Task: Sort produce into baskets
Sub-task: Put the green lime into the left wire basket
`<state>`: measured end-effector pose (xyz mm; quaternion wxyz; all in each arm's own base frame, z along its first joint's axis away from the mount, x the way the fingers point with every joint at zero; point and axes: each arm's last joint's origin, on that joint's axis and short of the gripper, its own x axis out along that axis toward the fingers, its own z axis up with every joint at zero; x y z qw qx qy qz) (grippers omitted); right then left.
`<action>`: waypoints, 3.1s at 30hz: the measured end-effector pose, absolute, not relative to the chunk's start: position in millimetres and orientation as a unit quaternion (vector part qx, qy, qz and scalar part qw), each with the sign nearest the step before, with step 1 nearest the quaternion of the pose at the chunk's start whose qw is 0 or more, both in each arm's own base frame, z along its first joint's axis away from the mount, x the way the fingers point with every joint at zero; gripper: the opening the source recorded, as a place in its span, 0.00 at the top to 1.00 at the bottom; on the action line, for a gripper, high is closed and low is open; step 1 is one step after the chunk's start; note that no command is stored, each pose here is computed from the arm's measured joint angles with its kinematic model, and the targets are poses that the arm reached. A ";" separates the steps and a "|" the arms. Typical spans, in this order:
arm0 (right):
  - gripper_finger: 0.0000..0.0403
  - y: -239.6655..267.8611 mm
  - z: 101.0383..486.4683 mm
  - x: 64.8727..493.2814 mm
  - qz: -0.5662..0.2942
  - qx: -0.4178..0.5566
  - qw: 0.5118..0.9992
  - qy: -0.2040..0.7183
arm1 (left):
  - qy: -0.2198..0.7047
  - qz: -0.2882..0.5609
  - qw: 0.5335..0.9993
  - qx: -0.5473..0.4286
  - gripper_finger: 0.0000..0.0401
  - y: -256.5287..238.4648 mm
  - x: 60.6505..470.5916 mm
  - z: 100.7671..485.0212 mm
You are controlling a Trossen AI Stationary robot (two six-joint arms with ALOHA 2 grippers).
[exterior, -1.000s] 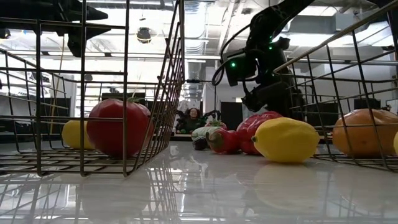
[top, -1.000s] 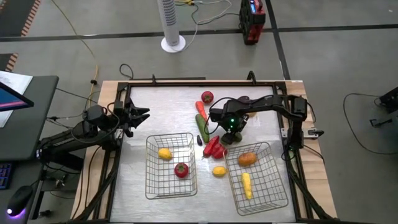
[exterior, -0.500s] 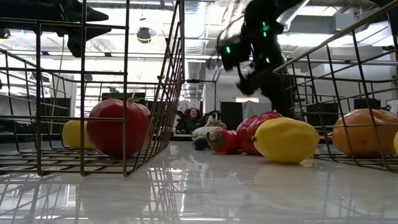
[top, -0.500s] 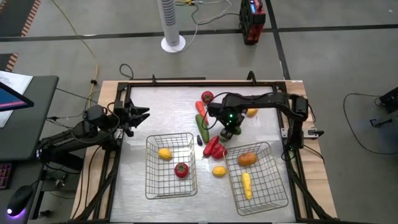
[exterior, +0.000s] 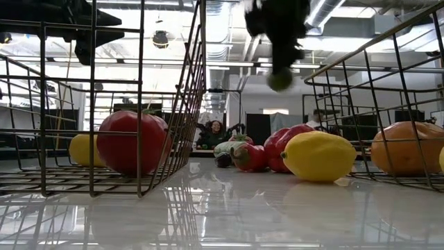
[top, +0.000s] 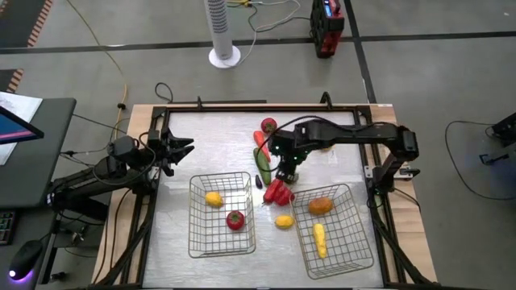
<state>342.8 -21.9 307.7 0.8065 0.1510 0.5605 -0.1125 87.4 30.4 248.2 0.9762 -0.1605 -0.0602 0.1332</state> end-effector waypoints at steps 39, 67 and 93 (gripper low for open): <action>0.22 12.0 259.5 370.2 -0.036 0.028 0.819 0.572 | -0.063 0.129 0.977 -0.156 0.67 30.1 87.4 249.0; 0.22 -30.8 210.5 352.5 -0.090 0.026 0.781 0.617 | -0.062 0.122 0.977 -0.161 0.67 29.7 87.5 248.9; 0.18 -79.5 208.4 326.8 -0.146 0.277 0.686 0.657 | -0.059 0.120 0.977 -0.163 0.67 29.6 87.6 248.3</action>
